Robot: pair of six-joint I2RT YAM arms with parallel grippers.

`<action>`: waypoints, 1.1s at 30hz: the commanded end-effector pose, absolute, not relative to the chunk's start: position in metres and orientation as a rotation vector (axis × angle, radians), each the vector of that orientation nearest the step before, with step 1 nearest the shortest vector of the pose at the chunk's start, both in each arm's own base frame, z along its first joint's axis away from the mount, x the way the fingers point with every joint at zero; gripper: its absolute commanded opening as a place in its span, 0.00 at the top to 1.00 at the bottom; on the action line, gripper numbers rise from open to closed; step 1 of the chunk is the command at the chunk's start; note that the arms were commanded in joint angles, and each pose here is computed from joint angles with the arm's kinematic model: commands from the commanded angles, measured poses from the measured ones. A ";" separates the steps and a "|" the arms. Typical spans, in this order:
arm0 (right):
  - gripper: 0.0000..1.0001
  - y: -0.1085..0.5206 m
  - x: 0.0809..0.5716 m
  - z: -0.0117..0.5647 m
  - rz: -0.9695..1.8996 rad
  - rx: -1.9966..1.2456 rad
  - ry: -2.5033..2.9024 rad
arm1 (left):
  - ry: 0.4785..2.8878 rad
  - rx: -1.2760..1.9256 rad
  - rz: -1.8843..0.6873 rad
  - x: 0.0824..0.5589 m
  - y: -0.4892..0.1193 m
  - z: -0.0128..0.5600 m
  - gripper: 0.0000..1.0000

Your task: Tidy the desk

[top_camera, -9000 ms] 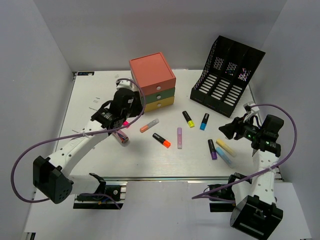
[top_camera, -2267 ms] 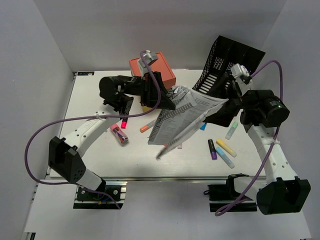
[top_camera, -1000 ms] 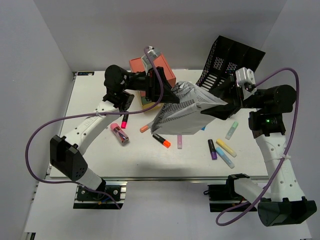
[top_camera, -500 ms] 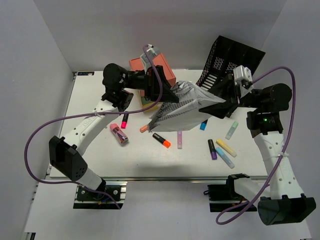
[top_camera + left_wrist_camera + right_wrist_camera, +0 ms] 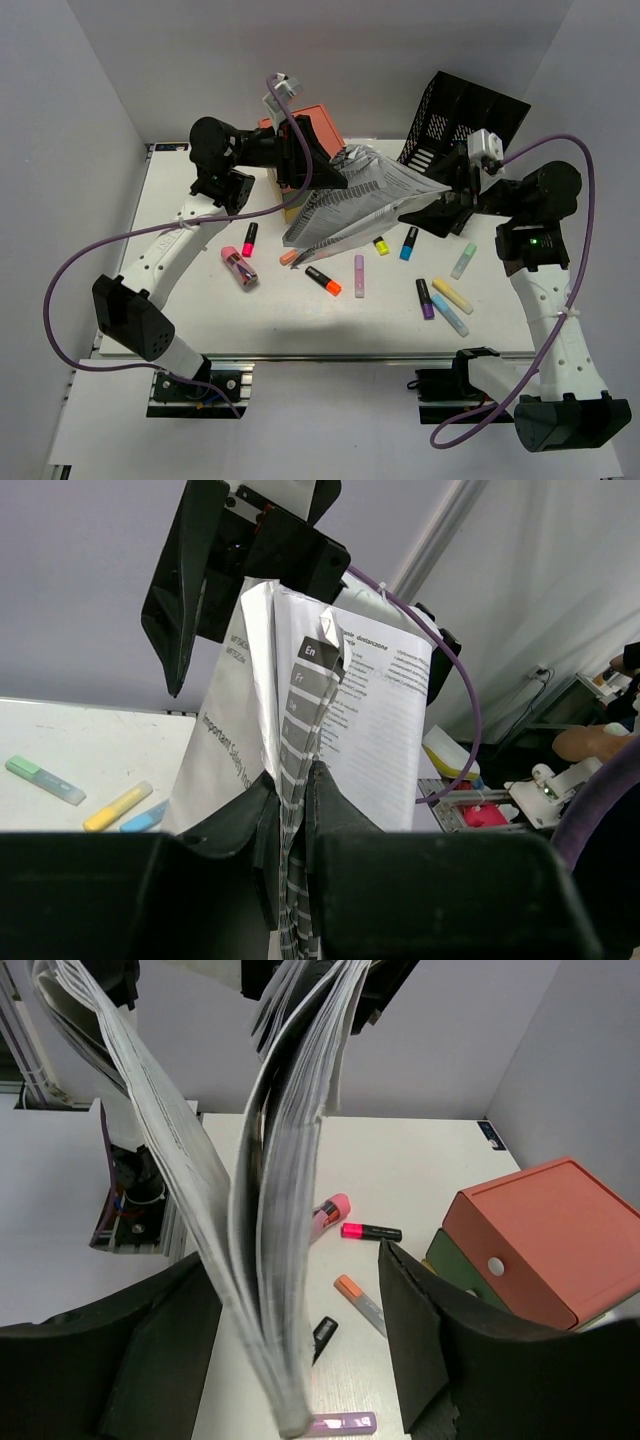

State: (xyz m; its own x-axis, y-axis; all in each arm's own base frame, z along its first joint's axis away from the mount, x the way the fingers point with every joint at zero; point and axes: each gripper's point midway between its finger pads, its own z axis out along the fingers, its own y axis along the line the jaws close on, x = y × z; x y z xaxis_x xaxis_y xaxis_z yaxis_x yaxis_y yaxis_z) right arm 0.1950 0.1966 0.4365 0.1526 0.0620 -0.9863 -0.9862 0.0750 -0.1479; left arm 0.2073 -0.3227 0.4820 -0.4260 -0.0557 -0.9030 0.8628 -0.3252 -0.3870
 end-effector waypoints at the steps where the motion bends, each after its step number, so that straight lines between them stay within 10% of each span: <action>1: 0.34 0.195 0.189 0.452 1.028 -1.200 1.023 | 1.130 1.095 -1.762 0.191 -0.311 0.516 1.00; 9: 0.54 0.198 0.184 0.455 1.078 -1.214 0.982 | 1.154 1.072 -1.774 0.202 -0.314 0.509 1.00; 17: 1.00 0.198 0.175 0.457 1.137 -1.204 0.963 | 1.157 1.066 -1.775 0.205 -0.315 0.508 1.00; 22: 1.00 0.197 0.177 0.465 1.138 -1.176 0.983 | 1.176 1.056 -1.777 0.209 -0.317 0.504 0.98; 27: 1.00 0.192 0.199 0.473 1.035 -1.148 1.025 | 1.207 1.034 -1.744 0.213 -0.315 0.503 0.41; 33: 1.00 0.182 0.217 0.468 1.030 -1.064 1.135 | 1.246 0.963 -1.604 0.232 -0.303 0.505 0.14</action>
State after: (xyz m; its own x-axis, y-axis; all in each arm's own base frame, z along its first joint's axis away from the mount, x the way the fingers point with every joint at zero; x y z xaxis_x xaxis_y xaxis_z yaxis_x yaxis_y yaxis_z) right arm 0.2081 0.1880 0.4589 0.1034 0.0800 -0.9914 -0.9895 0.1093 -0.0944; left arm 0.2378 -0.3174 0.4757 -0.4274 -0.1027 -0.8982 0.8930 -0.2030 -0.4017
